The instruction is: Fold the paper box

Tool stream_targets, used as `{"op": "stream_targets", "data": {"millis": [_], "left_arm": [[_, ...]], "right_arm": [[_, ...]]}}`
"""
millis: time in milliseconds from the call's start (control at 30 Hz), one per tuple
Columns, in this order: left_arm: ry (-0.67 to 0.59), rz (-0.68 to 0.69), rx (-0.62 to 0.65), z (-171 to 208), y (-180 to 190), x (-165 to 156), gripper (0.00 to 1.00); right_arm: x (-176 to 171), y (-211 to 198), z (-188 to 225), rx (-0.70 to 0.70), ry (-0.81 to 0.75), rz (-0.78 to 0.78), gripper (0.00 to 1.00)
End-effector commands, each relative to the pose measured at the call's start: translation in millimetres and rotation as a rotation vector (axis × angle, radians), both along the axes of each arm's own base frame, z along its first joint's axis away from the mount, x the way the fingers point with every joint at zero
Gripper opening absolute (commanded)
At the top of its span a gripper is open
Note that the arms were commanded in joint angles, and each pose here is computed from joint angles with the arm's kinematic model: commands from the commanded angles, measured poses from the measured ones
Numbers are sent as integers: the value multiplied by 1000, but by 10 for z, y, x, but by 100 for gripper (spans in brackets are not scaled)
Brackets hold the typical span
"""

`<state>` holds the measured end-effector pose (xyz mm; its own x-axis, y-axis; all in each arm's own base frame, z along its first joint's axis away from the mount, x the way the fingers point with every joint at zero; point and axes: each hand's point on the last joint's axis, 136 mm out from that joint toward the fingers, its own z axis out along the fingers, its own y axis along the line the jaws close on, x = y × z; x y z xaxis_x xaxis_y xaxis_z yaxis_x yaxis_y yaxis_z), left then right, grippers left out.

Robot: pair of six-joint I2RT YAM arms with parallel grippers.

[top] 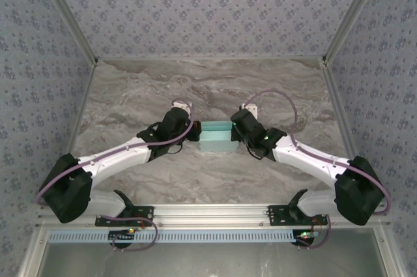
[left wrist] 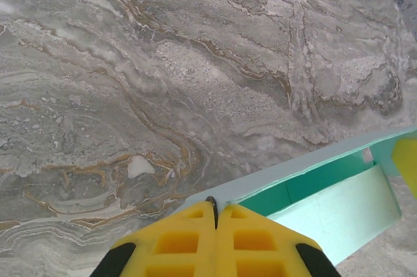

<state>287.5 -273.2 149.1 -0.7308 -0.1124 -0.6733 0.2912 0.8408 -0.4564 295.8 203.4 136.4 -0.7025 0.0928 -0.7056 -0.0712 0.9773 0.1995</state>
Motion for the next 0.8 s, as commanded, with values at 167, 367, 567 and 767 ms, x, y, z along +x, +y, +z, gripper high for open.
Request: {"op": "stream_targets", "data": {"millis": [167,367,567,767], "left_arm": [[6,-34,-144,357,-253,-21,1],[47,-27,-158,364,-265,-46,2],[73,-11,-125,357,-229,-49,2],[114,17,-141,277,-218,-63,2]], "right_arm": [[-30,117,52,50,-24,16,11],[-38,108,25,45,-22,14,11],[-38,95,14,41,-21,7,11],[-37,80,10,37,-21,0,11]]}}
